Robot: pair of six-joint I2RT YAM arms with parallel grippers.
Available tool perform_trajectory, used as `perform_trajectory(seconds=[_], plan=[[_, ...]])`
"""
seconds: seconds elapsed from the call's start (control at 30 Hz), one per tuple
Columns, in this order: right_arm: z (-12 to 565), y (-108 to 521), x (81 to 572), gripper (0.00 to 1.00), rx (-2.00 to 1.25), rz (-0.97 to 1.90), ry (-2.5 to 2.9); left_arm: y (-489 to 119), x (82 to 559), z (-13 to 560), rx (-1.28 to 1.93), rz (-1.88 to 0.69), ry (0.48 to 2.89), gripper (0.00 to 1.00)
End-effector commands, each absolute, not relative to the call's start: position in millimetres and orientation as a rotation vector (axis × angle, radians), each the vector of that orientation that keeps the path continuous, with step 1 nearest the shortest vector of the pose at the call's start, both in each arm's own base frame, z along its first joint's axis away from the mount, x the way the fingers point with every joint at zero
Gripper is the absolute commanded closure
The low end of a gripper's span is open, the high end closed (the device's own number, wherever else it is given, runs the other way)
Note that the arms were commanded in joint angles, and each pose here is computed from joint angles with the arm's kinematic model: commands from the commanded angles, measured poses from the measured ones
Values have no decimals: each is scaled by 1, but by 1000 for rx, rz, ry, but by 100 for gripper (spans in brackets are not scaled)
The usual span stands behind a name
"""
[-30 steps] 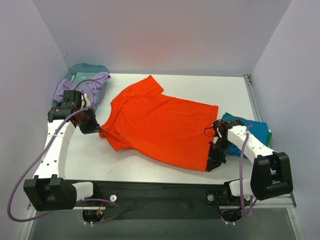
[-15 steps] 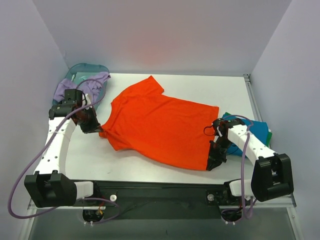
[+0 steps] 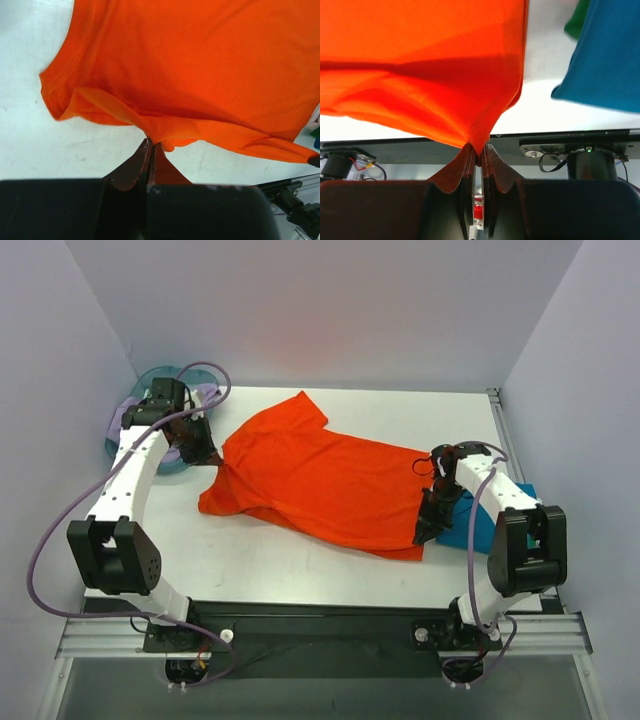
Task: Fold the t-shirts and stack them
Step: Fold the flattened tshirt in 1/3 of the way
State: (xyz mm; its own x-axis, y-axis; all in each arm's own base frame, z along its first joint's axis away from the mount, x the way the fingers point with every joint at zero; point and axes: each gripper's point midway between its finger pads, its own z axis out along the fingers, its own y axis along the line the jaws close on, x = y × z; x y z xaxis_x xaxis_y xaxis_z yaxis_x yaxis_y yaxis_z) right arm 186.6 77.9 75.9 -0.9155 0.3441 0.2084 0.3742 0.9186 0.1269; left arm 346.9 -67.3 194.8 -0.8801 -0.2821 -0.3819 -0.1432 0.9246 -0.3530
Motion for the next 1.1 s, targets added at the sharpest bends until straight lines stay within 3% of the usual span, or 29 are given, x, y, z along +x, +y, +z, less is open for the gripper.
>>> perform_trajectory(seconds=[0.0,0.43,1.07], plan=[[80,70,199,100,-535,-229,-2879,-80,385,214,-199,-482,2563,100],[75,59,253,100,-629,-304,-2853,-97,456,204,-98,-471,2595,100],[51,37,296,100,-700,-324,-2809,-116,501,157,-121,-525,2639,98]])
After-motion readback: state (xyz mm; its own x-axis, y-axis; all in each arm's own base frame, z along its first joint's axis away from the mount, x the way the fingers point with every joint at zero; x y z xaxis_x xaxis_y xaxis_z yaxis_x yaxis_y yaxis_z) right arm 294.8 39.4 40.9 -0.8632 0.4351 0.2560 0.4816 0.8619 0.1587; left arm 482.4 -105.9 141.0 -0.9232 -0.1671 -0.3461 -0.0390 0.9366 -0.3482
